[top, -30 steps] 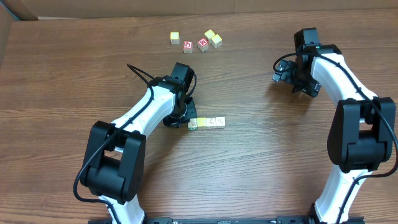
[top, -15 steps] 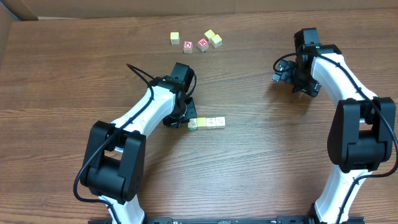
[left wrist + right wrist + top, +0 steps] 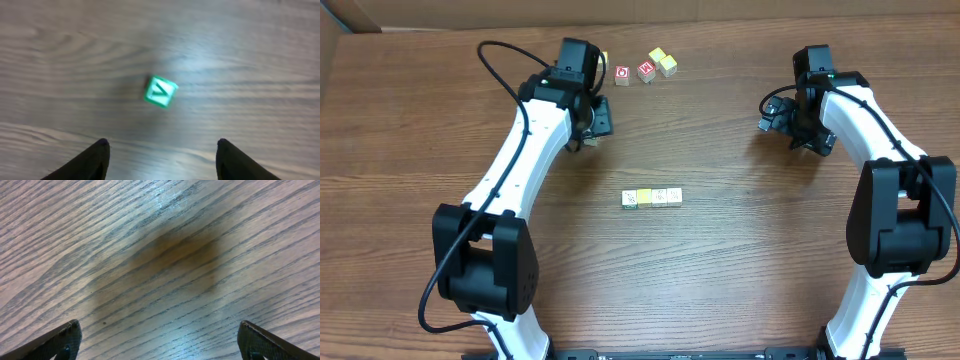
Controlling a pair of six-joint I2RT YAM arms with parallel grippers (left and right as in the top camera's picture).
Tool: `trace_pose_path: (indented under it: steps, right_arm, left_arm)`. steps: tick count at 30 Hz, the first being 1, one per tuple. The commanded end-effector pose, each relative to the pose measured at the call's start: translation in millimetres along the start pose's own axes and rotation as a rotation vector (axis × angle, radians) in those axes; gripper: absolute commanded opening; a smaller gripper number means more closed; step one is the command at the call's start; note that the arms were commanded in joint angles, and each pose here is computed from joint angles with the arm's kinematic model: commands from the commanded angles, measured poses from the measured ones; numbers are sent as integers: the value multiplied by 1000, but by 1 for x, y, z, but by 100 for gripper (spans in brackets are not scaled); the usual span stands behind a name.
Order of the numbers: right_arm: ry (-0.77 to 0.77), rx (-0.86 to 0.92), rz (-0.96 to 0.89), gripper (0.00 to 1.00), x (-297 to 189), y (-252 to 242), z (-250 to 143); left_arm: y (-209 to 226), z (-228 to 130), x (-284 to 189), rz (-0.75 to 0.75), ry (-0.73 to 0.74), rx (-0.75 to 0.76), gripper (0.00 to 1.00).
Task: Flip 5 blocks
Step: 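Move the left gripper up to the block cluster and grasp a block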
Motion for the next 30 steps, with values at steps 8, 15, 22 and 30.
trace_pose_path:
  steps: [8,15,22,30]
  right_arm:
    - [-22,-3,12,100,-4,2,7]
    - [-22,-3,12,100,-4,2,7]
    - [-22,-3,12,100,-4,2,7]
    - [-22,-3,12,100,-4,2,7]
  left_arm:
    - [0,8,26,51,-50,202,61]
    - [0,-7,66,60,41,342,57]
    - [0,-14,88,64,78,381,51]
    - [-5,-9,90,37,49,382,46]
Point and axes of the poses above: each gripper's point midway between its finger pads, its own x axis out along the fingers, its own y axis along the line the jaws close on, z = x × y, the point moved 5 cm from there along -x, back along the fingers, and after that the axes turned 11 degrees about -x, right-handed, at the moved point
